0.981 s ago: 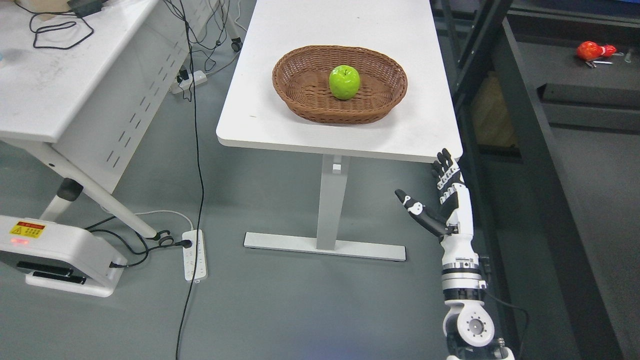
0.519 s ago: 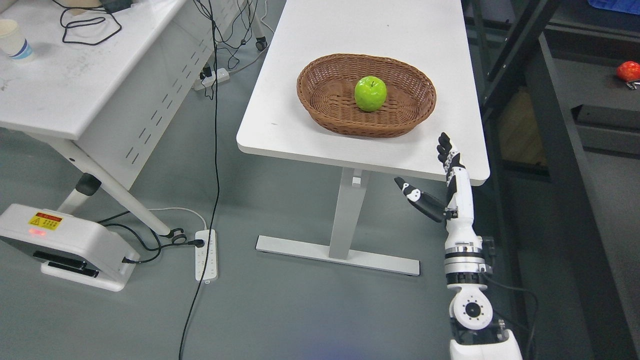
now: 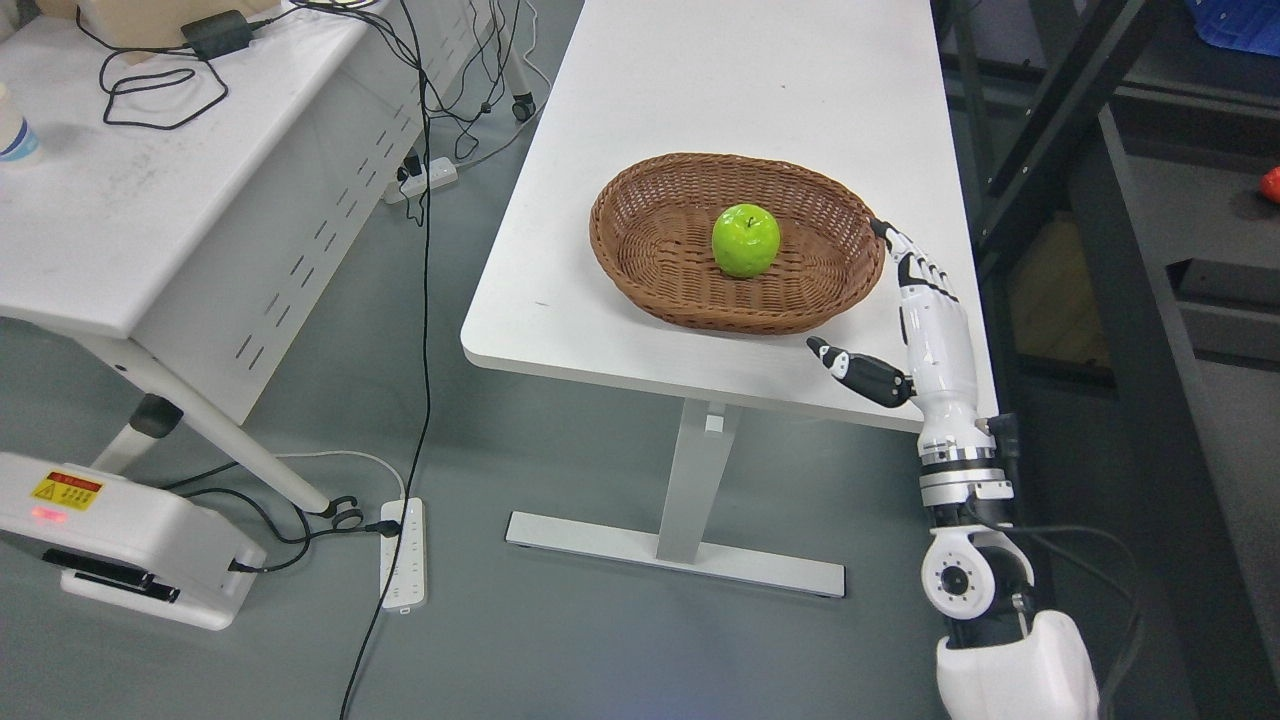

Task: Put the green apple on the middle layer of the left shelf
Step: 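Move the right hand toward the green apple in the wicker basket, then lower the right hand over the green apple and close fingers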

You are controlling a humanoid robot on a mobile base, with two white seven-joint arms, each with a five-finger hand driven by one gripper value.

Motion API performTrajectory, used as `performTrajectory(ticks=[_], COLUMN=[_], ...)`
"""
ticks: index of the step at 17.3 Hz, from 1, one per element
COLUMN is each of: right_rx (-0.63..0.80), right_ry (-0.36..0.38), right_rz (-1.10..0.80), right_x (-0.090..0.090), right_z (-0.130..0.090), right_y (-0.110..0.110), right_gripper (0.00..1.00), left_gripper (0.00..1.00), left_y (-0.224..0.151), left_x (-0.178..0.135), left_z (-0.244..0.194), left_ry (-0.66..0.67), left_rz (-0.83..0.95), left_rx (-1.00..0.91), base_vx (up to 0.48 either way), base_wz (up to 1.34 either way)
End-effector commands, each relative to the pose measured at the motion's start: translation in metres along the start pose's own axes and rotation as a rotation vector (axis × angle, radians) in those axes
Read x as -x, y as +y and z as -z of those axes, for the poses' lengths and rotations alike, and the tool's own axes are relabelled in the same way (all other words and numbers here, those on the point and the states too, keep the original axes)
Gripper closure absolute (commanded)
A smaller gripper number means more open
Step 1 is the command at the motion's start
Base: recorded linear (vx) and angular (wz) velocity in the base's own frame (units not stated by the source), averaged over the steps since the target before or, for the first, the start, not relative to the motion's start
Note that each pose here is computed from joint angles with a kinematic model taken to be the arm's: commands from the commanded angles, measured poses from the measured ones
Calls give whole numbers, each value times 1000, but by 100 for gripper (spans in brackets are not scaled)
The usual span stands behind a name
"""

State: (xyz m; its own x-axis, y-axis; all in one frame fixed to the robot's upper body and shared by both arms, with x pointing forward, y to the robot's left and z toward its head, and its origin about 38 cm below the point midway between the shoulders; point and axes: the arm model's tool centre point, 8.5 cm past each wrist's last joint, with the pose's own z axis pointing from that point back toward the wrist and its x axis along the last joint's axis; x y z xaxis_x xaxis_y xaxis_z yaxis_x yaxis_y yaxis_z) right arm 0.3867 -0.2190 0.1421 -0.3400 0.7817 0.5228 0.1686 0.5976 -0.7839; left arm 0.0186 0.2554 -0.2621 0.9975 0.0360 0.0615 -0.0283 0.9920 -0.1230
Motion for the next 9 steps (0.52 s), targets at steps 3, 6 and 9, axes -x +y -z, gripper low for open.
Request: performTrajectory(ticks=[3, 6, 9], right_rx=[-102, -185, -259], right_ry=[-70, -106, -122], right_rz=[-38, 11, 26], right_x=[-31, -52, -62], right_z=[19, 19, 27], right_y=[25, 56, 78], right_gripper=[1, 1, 1], left_gripper=[0, 0, 0], left_y=[11, 11, 11], left_x=[5, 5, 5], left_z=[-2, -2, -2], left_ry=[8, 8, 8], left_rz=[-1, -1, -1], left_rx=[-17, -19, -19], base_vx=[207, 178, 140], base_wz=[-102, -80, -33])
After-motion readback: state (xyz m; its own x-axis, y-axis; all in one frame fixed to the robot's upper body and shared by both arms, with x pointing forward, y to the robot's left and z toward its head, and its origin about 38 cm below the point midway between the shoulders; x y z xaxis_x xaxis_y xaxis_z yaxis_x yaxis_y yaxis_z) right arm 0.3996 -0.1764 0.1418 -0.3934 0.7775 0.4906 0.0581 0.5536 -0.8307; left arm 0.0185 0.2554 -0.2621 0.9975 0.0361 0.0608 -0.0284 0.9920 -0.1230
